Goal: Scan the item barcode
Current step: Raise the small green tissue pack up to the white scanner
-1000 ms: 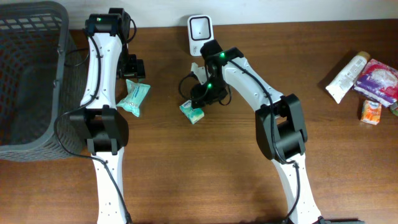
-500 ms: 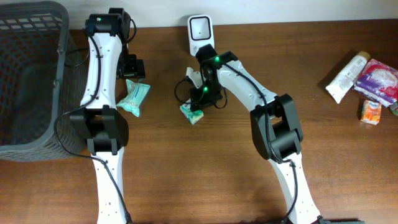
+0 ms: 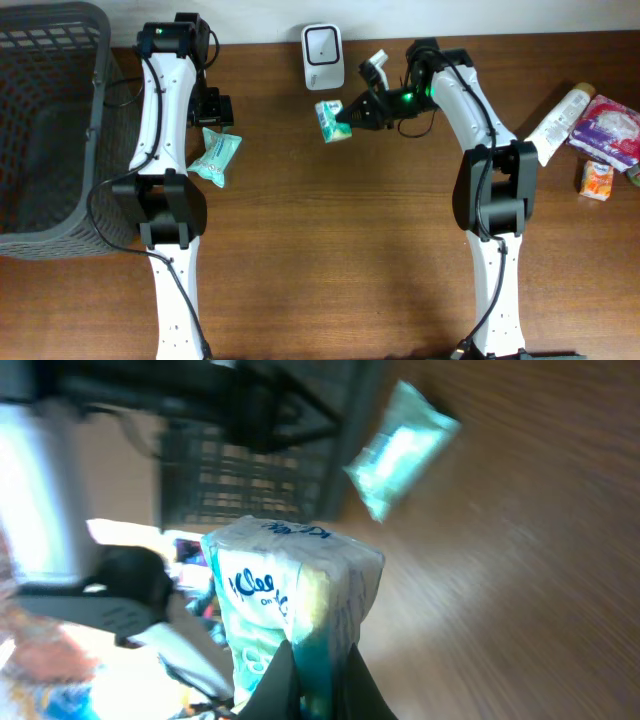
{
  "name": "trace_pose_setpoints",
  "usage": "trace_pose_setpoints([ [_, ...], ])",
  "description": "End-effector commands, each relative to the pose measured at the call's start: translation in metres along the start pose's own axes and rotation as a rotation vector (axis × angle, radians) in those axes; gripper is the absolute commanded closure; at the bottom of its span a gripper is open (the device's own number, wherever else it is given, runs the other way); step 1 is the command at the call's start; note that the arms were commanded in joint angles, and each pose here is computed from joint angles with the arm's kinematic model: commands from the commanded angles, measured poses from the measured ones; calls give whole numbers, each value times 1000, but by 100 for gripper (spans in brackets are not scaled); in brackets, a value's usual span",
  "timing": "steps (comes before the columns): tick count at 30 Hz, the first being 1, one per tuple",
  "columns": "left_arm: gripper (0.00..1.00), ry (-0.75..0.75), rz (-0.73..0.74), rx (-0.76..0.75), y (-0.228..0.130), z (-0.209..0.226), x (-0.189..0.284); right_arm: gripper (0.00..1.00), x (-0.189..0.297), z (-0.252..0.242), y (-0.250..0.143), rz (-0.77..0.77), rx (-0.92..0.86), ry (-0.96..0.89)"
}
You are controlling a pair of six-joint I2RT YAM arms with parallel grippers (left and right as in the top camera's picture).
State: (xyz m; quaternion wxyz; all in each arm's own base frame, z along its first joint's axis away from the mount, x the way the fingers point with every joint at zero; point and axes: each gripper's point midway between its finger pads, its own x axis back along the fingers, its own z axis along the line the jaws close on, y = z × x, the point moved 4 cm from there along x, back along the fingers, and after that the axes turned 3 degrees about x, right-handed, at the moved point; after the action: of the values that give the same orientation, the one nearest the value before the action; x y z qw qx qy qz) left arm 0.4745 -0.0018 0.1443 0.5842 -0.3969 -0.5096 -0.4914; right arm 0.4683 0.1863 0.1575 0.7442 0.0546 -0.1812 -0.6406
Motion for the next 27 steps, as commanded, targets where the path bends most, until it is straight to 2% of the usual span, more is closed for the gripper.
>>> trace_pose_setpoints([
  [1,1,18,15,15,1,4,-8,96,8,23,13,-74,81,167],
  [10,1,18,15,15,1,4,-8,96,5,21,25,-85,254,163],
  [17,1,17,15,15,1,4,-8,96,23,16,31,-114,209,150],
  [27,1,18,15,15,1,4,-8,96,16,17,28,-96,162,152],
])
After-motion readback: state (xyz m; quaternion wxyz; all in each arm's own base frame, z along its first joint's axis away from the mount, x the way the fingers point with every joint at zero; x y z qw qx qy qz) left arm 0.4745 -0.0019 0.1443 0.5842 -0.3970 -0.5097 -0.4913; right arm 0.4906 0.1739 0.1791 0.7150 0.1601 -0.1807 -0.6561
